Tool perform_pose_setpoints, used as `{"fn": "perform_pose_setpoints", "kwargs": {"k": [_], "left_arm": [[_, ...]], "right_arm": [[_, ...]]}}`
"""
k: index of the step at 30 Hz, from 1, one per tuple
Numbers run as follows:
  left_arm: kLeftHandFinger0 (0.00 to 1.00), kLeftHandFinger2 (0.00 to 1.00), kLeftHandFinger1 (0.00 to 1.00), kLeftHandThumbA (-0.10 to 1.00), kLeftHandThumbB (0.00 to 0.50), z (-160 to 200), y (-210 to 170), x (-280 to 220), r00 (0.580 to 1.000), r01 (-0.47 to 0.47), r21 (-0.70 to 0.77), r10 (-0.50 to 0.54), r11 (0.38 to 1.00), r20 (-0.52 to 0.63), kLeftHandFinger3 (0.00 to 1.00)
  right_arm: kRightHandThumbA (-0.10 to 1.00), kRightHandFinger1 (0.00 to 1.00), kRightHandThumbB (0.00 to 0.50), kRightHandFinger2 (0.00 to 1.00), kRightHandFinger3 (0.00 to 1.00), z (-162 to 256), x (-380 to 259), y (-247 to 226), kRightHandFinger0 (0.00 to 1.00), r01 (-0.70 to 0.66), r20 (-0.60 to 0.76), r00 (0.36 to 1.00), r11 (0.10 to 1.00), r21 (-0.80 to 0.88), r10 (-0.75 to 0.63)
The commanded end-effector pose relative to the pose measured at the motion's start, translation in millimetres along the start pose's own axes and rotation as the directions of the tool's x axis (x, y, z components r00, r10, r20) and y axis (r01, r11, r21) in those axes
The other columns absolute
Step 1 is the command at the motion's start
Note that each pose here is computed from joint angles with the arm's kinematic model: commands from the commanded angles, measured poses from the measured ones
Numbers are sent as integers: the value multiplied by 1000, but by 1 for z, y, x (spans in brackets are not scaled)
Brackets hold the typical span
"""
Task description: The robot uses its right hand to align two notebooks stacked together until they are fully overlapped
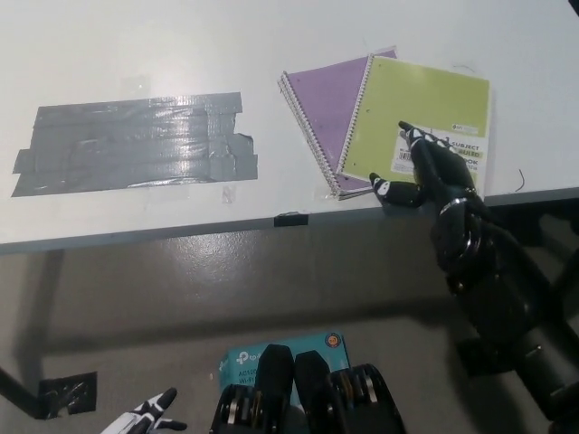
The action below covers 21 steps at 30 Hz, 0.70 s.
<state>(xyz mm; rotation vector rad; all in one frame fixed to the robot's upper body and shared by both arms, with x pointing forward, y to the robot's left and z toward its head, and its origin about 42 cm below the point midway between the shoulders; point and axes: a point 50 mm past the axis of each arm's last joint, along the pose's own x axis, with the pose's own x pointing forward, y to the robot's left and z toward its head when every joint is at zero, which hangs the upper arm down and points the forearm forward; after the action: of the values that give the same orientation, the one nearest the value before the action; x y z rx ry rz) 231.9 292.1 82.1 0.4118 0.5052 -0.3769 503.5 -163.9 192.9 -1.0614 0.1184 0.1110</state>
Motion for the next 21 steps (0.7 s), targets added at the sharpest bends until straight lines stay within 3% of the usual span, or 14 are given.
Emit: {"fn": "perform_pose_setpoints", "kwargs": {"k": [1, 4, 5, 7, 10, 11, 13, 14, 16, 17, 19, 20, 21], "left_arm": [[751, 769, 721, 1000, 500, 8, 6, -3, 1000, 12, 48, -12, 999, 12, 1000], [796, 785, 752, 1000, 500, 10, 6, -3, 1000, 17, 55, -18, 998, 14, 1000], [874, 797, 782, 1000, 500, 10, 6, -2, 1000, 18, 54, -19, 998, 13, 1000], [934, 781, 781, 1000, 500, 9, 7, -2, 1000, 23, 52, -24, 998, 16, 1000], [937, 787, 787, 1000, 500, 9, 7, -2, 1000, 25, 34, -26, 999, 12, 1000], [921, 789, 783, 1000, 500, 9, 7, -2, 1000, 26, 34, -26, 999, 13, 1000], [774, 783, 741, 1000, 500, 8, 7, -2, 1000, 24, 35, -25, 999, 15, 1000], [781, 784, 745, 1000, 500, 8, 7, -2, 1000, 23, 38, -24, 999, 13, 1000], [856, 789, 761, 1000, 500, 7, 7, -3, 999, 28, 40, -29, 999, 13, 1000], [859, 788, 760, 1000, 500, 7, 7, -3, 999, 28, 39, -29, 999, 15, 1000], [772, 757, 698, 1000, 500, 7, 7, -4, 999, 25, 15, -26, 1000, 28, 1000], [678, 742, 652, 1000, 500, 7, 6, -5, 999, 22, 11, -22, 1000, 31, 1000], [695, 735, 660, 1000, 500, 7, 6, -4, 999, 20, 9, -21, 1000, 30, 1000]], "right_arm": [[1000, 1000, 340, 1000, 1000, -1, -7, 20, 1000, -29, 16, 999, 999, -23, 30], [1000, 1000, 330, 1000, 1000, 5, -9, 27, 1000, -59, 38, 998, 998, -11, 59], [1000, 1000, 326, 1000, 1000, 8, -10, 30, 1000, -71, 39, 997, 997, -16, 72], [1000, 1000, 335, 1000, 1000, 18, -13, 40, 1000, -95, 54, 994, 995, -33, 96], [1000, 1000, 349, 1000, 1000, 21, -15, 49, 1000, -115, 64, 991, 992, -43, 118], [1000, 1000, 343, 1000, 1000, 21, -16, 52, 1000, -122, 67, 990, 992, -45, 125], [1000, 1000, 312, 1000, 1000, 18, -18, 55, 1000, -134, 66, 988, 989, -62, 138], [1000, 1000, 305, 1000, 1000, 17, -18, 55, 1000, -136, 64, 988, 988, -73, 141], [1000, 1000, 374, 1000, 1000, 2, -21, 59, 1000, -167, 39, 984, 978, -123, 173], [1000, 1000, 374, 1000, 1000, -1, -22, 59, 1000, -178, 26, 983, 975, -131, 183], [1000, 1000, 369, 1000, 1000, -21, -23, 60, 1000, -176, -29, 984, 949, -262, 175], [1000, 1000, 358, 1000, 1000, -26, -23, 59, 1000, -177, -40, 984, 948, -266, 172], [1000, 1000, 362, 1000, 1000, -30, -24, 58, 1000, -182, -50, 983, 941, -285, 175]]}}
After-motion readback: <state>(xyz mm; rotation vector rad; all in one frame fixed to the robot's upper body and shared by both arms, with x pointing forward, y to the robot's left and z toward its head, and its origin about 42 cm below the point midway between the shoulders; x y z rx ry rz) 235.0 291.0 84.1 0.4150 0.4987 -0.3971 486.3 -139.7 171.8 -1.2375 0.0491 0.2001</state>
